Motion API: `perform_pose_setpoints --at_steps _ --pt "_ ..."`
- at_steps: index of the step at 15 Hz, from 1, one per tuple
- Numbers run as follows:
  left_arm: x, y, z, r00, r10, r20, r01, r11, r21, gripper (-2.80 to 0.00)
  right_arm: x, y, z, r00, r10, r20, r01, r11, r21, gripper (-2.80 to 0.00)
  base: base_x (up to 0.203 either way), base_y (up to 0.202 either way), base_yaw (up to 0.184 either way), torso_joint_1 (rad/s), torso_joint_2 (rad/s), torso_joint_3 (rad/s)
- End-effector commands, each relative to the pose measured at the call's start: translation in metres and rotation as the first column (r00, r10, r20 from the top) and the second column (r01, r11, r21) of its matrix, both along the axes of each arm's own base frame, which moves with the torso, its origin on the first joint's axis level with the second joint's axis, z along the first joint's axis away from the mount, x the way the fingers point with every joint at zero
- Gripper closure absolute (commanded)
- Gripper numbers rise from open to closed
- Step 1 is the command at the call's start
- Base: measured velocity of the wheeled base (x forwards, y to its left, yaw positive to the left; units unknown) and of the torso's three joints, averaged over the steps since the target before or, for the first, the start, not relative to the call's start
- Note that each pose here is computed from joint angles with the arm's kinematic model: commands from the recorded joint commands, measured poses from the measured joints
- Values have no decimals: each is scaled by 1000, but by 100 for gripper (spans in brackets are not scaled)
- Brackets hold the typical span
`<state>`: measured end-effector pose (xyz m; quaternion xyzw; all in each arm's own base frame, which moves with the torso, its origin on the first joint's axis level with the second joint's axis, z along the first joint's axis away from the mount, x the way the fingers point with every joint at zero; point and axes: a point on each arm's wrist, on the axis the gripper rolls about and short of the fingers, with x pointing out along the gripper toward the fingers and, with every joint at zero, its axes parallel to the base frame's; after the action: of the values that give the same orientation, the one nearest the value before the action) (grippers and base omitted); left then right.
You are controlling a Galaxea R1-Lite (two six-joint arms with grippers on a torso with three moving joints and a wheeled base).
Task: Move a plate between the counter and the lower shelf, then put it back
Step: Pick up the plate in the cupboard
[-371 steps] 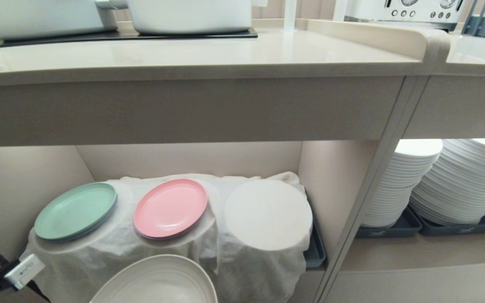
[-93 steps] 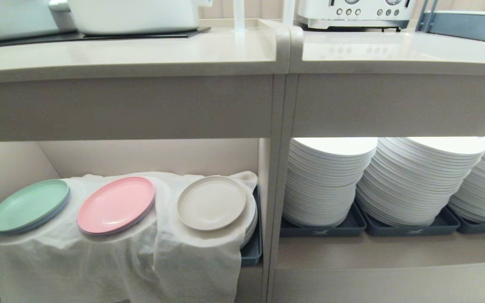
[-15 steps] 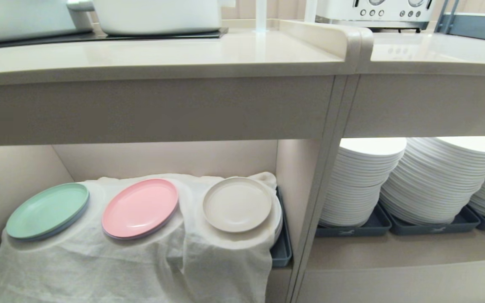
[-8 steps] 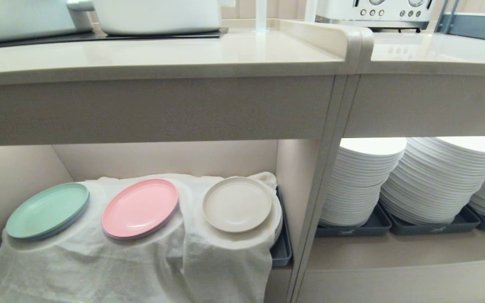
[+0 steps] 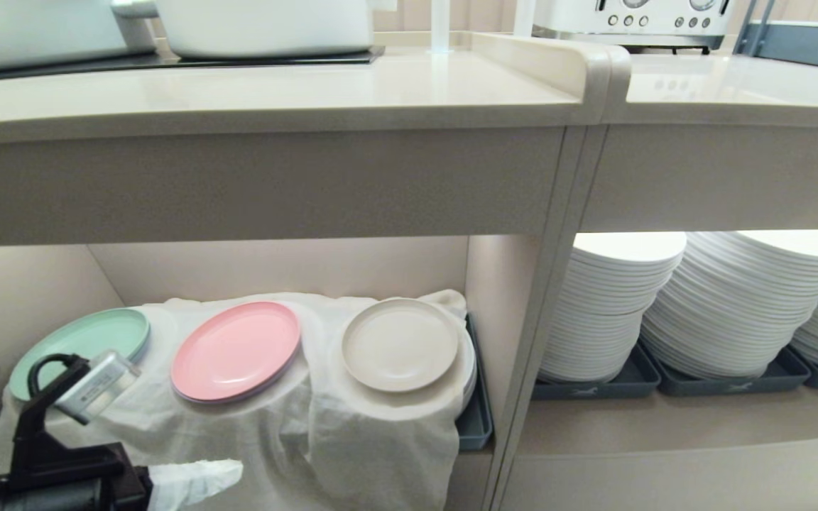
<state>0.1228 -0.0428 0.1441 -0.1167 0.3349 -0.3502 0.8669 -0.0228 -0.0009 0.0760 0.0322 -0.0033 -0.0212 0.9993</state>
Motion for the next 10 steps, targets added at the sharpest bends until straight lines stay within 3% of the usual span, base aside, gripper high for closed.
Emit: perform_pose_setpoints --at_steps 1,6,8,10 --pt "11 -7 -8 997 1 -81 -3 1000 -24 0 0 0 0 1000 0 1 0 1000 0 0 0 0 0 0 0 0" --pt "29 -18 -21 981 30 -194 -37 999 -33 0 0 0 0 1000 0 1 0 1000 0 0 0 0 0 0 0 0" --pt "42 -35 -23 977 57 -206 -62 998 -16 0 0 0 0 1000 0 1 0 1000 0 0 0 0 0 0 0 0" --pt "64 -56 -17 964 138 -226 -145 989 -15 0 0 0 0 1000 0 1 0 1000 0 0 0 0 0 0 0 0"
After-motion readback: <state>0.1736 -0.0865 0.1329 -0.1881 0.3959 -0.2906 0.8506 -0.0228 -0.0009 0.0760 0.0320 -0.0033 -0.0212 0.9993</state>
